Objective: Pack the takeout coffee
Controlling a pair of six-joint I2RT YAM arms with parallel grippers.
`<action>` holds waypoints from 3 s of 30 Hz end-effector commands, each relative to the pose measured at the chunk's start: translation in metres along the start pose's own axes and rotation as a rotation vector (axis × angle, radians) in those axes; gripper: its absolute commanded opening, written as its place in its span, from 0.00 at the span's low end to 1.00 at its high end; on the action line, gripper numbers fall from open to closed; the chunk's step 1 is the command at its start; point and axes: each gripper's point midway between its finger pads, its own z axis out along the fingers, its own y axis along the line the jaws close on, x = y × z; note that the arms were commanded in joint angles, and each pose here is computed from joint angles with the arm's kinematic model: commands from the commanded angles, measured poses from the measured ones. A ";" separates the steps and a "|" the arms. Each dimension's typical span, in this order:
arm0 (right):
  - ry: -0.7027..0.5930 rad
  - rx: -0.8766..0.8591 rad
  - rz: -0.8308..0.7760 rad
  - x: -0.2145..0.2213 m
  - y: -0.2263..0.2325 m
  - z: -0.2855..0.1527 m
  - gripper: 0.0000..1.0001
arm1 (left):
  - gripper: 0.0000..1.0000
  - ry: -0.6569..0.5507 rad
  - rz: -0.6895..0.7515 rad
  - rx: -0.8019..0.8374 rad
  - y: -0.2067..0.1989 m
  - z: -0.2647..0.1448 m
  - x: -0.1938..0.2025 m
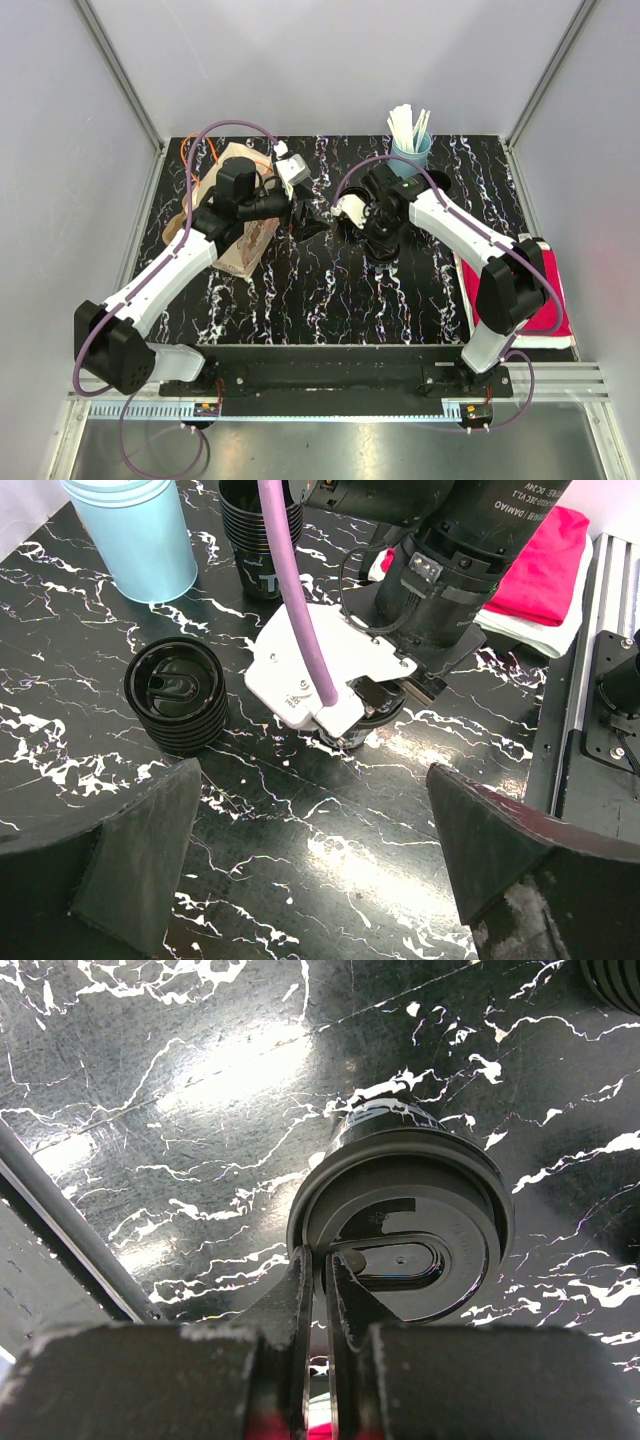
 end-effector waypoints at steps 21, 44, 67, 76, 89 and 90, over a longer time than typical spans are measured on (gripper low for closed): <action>-0.075 0.075 -0.063 -0.022 -0.006 -0.020 0.28 | 0.99 -0.055 0.044 0.025 -0.004 -0.003 -0.015; -0.382 0.395 0.032 -0.001 -0.019 -0.135 0.97 | 0.99 0.034 -0.034 0.116 -0.021 0.039 0.012; -0.568 0.415 0.426 0.048 -0.059 -0.108 0.98 | 0.99 0.295 -0.295 0.151 -0.006 0.140 0.065; -0.573 0.367 0.440 0.047 -0.057 -0.100 0.96 | 0.99 0.323 -0.343 0.212 -0.006 0.155 0.080; -0.574 0.345 0.450 0.049 -0.056 -0.096 0.93 | 0.99 0.350 -0.428 0.276 -0.003 0.166 0.098; -0.574 0.342 0.451 0.049 -0.056 -0.095 0.93 | 0.99 0.350 -0.435 0.279 -0.002 0.166 0.099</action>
